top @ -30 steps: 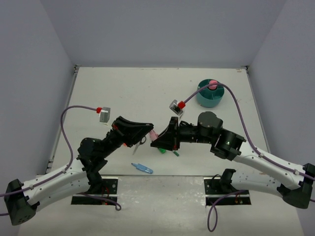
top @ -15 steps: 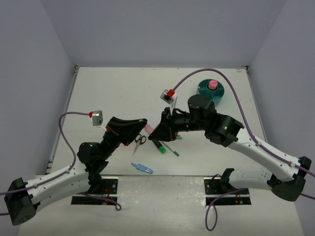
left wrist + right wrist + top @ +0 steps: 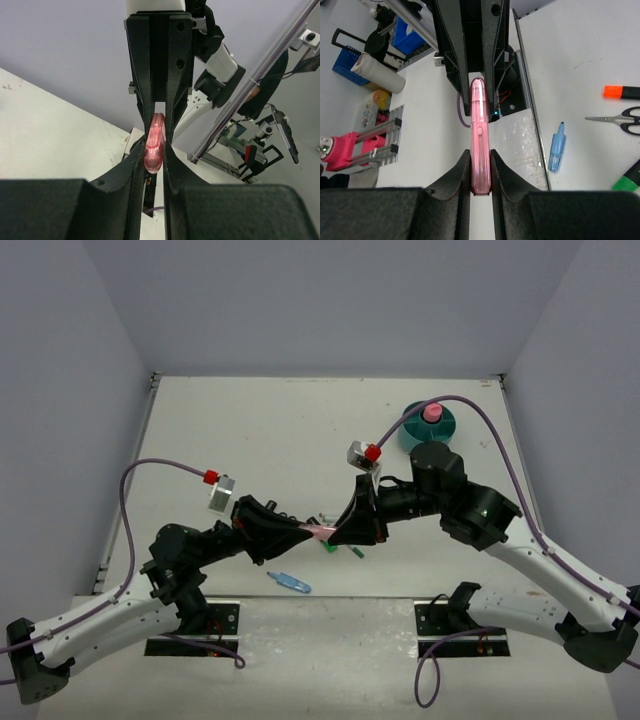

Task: Sort the stationery into containers
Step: Close the pen cap on the pen, then place the pen in the storage box.

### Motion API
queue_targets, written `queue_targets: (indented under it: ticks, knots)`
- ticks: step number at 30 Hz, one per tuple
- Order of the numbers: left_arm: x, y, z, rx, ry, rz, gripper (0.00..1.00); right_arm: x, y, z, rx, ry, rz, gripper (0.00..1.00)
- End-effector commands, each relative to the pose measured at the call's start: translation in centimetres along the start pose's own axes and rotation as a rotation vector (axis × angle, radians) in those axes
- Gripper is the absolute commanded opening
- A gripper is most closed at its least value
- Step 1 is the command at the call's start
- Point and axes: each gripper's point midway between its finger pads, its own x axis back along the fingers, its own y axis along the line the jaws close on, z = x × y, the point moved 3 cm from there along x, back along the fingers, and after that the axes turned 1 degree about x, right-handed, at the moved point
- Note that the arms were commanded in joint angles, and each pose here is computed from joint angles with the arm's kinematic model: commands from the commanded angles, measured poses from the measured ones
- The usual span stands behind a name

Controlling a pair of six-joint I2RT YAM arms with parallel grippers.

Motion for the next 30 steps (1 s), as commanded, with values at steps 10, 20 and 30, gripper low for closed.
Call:
queue_targets:
  ticks: [10,20,30]
  knots:
    - [-1.1,-0.2,0.1,-0.011,0.038,0.024,0.0,0.5,-0.8,-0.6,0.023,-0.095,0.043,0.66]
    - [-2.2,5.2,-1.8,-0.024,-0.062,-0.326,0.0,8.4,-6.8,0.7,-0.2,-0.353,0.766,0.99]
    - [-10.5,17.2,-3.6,-0.218,-0.047,-0.807,0.0,19.5,-6.2,1.8,-0.218,-0.644,1.188,0.99]
